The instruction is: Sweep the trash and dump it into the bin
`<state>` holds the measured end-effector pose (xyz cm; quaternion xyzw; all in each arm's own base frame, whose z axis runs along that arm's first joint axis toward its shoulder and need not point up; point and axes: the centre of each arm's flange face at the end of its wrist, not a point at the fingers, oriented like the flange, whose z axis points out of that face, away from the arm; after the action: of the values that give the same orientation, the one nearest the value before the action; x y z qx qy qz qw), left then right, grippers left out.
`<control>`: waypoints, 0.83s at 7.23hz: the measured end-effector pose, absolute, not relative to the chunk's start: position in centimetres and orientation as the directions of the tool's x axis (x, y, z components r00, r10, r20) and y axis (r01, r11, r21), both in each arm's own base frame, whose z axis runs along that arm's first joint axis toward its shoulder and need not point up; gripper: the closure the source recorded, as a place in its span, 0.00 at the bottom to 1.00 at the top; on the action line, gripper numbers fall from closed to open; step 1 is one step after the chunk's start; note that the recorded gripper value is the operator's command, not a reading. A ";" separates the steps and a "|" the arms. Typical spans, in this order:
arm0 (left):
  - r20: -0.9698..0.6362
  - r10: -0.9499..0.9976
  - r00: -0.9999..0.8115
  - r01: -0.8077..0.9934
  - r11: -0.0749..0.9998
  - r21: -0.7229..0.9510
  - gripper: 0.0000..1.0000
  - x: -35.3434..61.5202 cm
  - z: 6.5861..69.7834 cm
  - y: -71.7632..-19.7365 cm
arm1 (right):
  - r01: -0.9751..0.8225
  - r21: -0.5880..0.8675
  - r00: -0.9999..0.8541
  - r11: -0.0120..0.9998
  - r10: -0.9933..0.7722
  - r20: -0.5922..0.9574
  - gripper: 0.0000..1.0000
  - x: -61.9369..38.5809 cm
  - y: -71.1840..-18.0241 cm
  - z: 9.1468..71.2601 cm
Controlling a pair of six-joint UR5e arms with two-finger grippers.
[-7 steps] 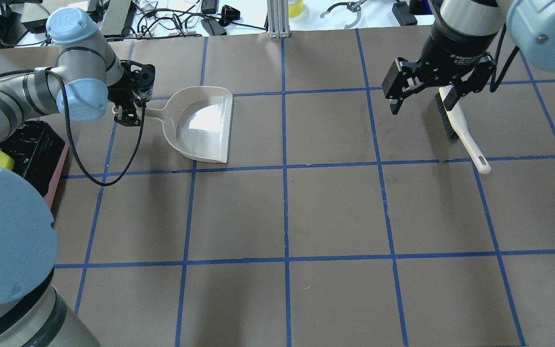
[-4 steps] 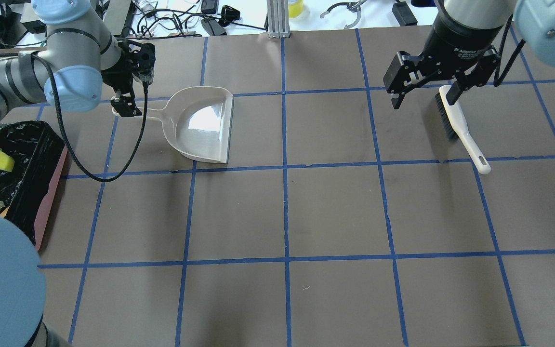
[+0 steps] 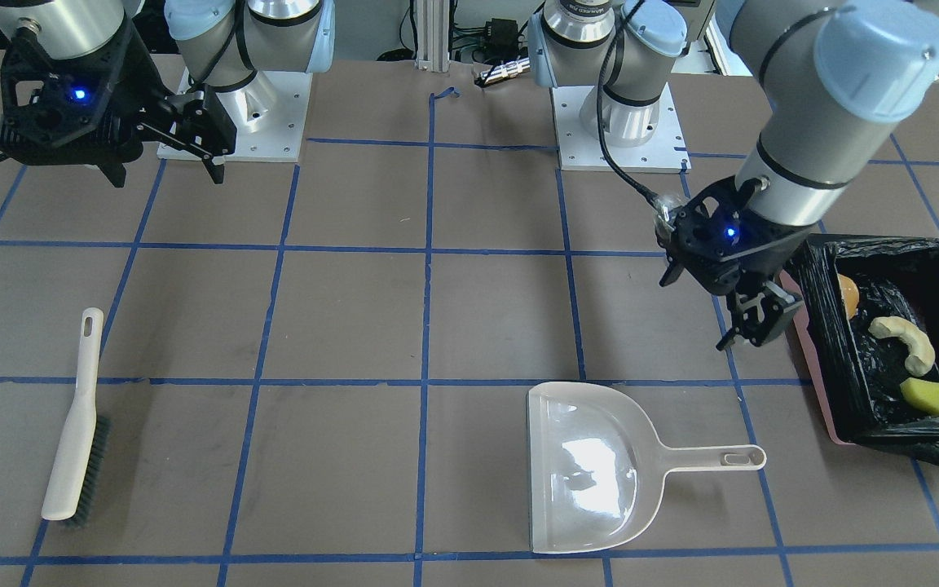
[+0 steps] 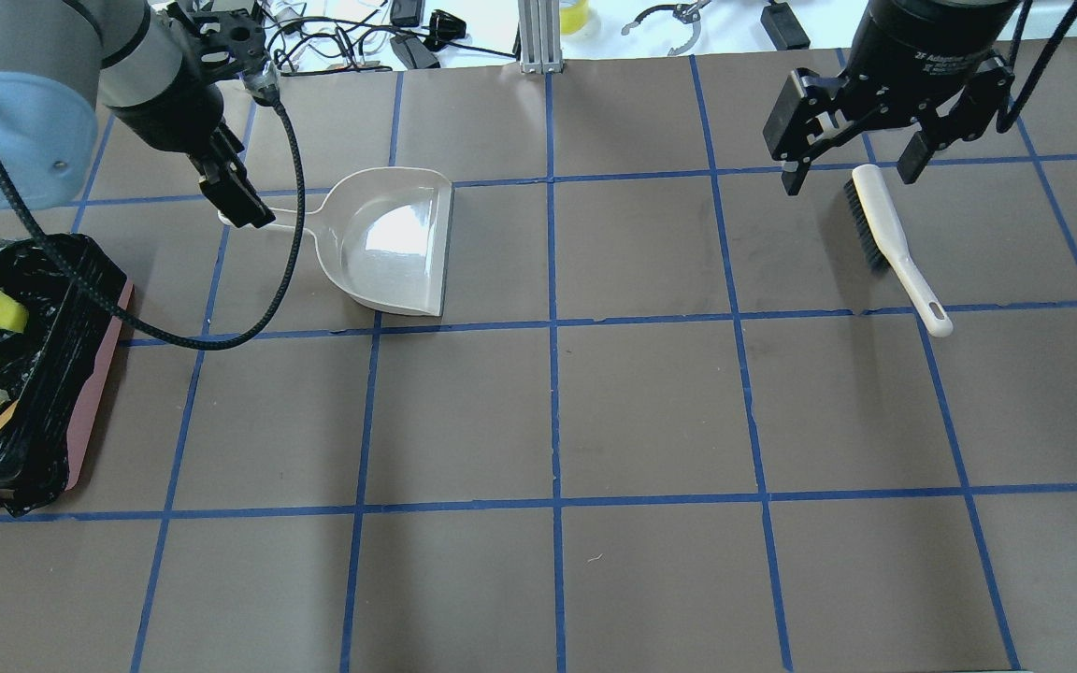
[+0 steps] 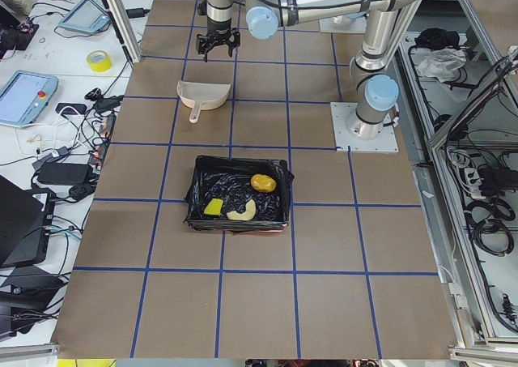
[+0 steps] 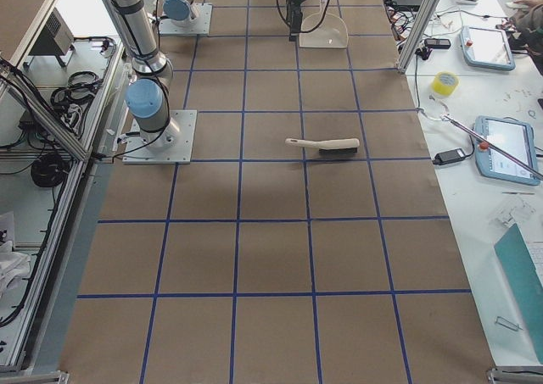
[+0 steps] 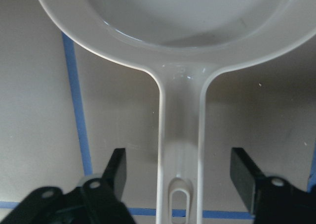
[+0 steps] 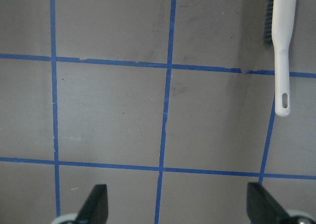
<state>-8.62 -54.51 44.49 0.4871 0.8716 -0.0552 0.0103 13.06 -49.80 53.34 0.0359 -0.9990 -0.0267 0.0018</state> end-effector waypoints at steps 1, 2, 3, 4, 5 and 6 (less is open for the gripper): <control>-0.034 0.758 -0.651 0.757 0.647 -0.090 0.02 -9.4 45.7 -51.5 | -0.072 0.041 -0.997 0.997 -0.072 0.008 0.00 13.0 -50.0 53.5; -0.013 0.640 -0.768 0.638 0.764 -0.093 0.02 -9.9 46.8 -49.2 | -0.072 0.018 -0.997 0.997 -0.072 0.017 0.00 12.9 -50.5 53.5; -0.001 0.480 -0.877 0.478 0.874 -0.088 0.02 -10.2 47.5 -47.7 | -0.071 -0.007 -0.997 0.997 -0.071 0.022 0.00 12.9 -50.9 53.6; 0.006 0.269 -0.963 0.268 0.960 -0.079 0.02 -10.6 48.0 -46.9 | -0.071 -0.019 -0.997 0.997 -0.070 0.024 0.00 12.9 -51.1 53.6; 0.001 0.061 -0.998 0.060 0.996 -0.070 0.02 -11.3 48.1 -46.7 | -0.070 -0.022 -0.997 0.997 -0.069 0.024 0.00 12.9 -51.2 53.5; -0.020 -0.058 -0.998 -0.056 0.996 -0.067 0.02 -12.3 48.2 -46.5 | -0.070 -0.022 -0.997 0.997 -0.069 0.023 0.00 12.9 -51.2 53.4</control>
<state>-12.27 -46.48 48.16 -0.0285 0.9990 -0.0335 0.0109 12.91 -51.21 53.40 0.0347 -0.9993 0.0114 0.0112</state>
